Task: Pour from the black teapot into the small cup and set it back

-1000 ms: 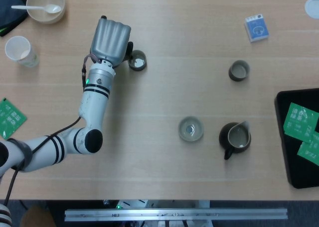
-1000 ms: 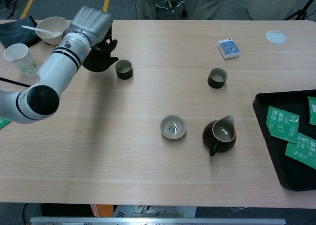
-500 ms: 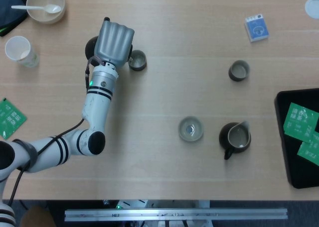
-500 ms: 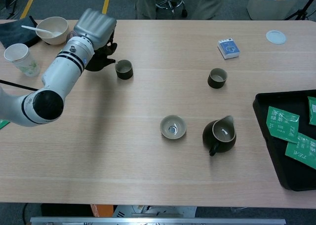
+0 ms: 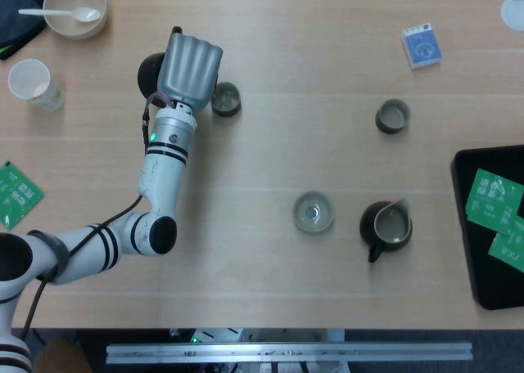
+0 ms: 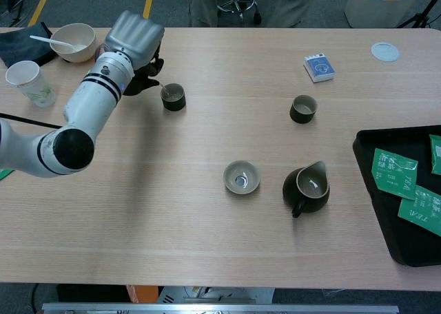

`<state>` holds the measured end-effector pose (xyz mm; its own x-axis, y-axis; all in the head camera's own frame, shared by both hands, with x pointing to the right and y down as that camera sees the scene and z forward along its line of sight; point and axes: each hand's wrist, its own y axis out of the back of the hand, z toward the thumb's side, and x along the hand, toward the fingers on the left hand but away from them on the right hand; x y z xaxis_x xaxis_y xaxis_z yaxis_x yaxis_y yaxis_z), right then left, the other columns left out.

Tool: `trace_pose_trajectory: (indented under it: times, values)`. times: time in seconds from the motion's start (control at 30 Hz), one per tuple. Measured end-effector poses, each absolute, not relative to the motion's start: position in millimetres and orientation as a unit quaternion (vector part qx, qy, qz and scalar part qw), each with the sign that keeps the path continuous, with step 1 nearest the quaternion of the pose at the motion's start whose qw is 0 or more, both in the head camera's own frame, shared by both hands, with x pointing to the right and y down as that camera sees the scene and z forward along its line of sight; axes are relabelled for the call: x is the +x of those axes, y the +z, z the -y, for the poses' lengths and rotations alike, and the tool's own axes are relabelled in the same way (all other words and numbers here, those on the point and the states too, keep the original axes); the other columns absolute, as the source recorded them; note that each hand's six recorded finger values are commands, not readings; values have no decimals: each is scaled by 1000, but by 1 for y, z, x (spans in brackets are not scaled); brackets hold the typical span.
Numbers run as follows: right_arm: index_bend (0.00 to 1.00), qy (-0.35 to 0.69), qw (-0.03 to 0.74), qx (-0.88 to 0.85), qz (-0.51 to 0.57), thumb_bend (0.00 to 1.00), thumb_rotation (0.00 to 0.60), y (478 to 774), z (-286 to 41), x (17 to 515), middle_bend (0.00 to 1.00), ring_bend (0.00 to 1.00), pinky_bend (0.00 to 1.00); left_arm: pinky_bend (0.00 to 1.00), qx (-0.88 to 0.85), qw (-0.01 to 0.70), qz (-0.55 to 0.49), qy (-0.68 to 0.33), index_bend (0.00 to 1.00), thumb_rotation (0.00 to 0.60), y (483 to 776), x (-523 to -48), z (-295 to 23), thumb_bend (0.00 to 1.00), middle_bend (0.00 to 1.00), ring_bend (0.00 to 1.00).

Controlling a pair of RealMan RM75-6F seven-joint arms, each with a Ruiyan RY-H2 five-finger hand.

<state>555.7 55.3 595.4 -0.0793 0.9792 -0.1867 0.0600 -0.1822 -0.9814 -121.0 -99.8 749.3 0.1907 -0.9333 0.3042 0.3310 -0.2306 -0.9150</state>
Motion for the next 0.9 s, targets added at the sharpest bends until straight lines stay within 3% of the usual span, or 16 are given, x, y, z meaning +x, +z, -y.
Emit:
trace_pose_trajectory:
  times: [0.9]
  values:
    - [265,554,416,-532,486,433,600,595,-56,558,313,194,126,448,-535,561,-283,-564,964,504,750,-118,98,437,1000,936]
